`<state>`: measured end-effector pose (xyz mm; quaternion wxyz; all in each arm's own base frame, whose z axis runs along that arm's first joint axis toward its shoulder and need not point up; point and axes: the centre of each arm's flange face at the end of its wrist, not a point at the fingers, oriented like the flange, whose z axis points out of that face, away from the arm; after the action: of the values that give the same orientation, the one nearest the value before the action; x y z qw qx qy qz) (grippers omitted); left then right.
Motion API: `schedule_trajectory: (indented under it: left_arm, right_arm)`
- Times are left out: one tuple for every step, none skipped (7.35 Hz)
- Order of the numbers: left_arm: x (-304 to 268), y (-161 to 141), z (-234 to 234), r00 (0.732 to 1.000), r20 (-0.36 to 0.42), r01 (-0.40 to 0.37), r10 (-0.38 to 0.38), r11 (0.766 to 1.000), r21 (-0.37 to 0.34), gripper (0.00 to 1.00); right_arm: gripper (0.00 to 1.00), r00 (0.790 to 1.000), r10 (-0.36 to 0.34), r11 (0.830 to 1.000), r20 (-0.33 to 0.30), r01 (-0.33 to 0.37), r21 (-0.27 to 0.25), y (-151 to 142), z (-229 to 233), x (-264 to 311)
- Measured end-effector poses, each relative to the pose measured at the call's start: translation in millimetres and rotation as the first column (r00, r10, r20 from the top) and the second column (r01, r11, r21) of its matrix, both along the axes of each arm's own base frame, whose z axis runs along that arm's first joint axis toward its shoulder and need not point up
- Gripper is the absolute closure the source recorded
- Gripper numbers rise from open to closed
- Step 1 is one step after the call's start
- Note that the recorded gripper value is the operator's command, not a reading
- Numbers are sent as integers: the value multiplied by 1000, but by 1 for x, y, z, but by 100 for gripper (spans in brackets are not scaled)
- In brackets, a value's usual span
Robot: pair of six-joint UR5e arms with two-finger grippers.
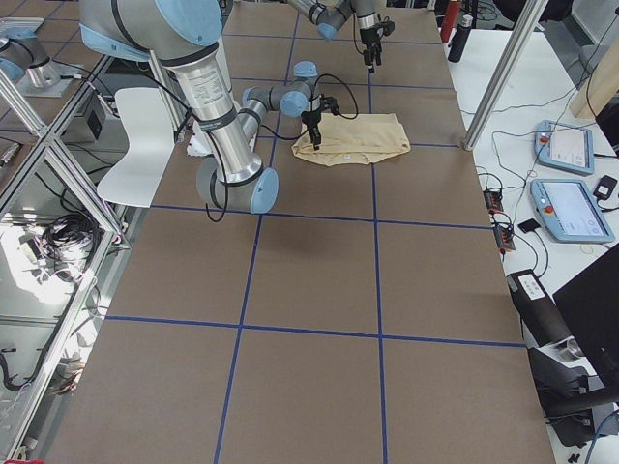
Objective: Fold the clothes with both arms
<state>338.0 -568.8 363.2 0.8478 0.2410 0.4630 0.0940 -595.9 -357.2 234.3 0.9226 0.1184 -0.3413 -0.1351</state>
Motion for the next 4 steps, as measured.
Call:
schedule_trajectory:
  left_arm:
    - [0,0,0,1000,0,0,0,1000,0,0]
    - [0,0,0,1000,0,0,0,1000,0,0]
    - [0,0,0,1000,0,0,0,1000,0,0]
    - [0,0,0,1000,0,0,0,1000,1,0]
  right_arm:
    - [81,1000,-8,1000,-2,8,0,1,1,0]
    - [96,1000,-12,1000,-1,12,1,2,2,0]
    - [100,1000,-14,1000,1,14,2,2,1,1]
    - [100,1000,-14,1000,4,14,3,4,-3,5]
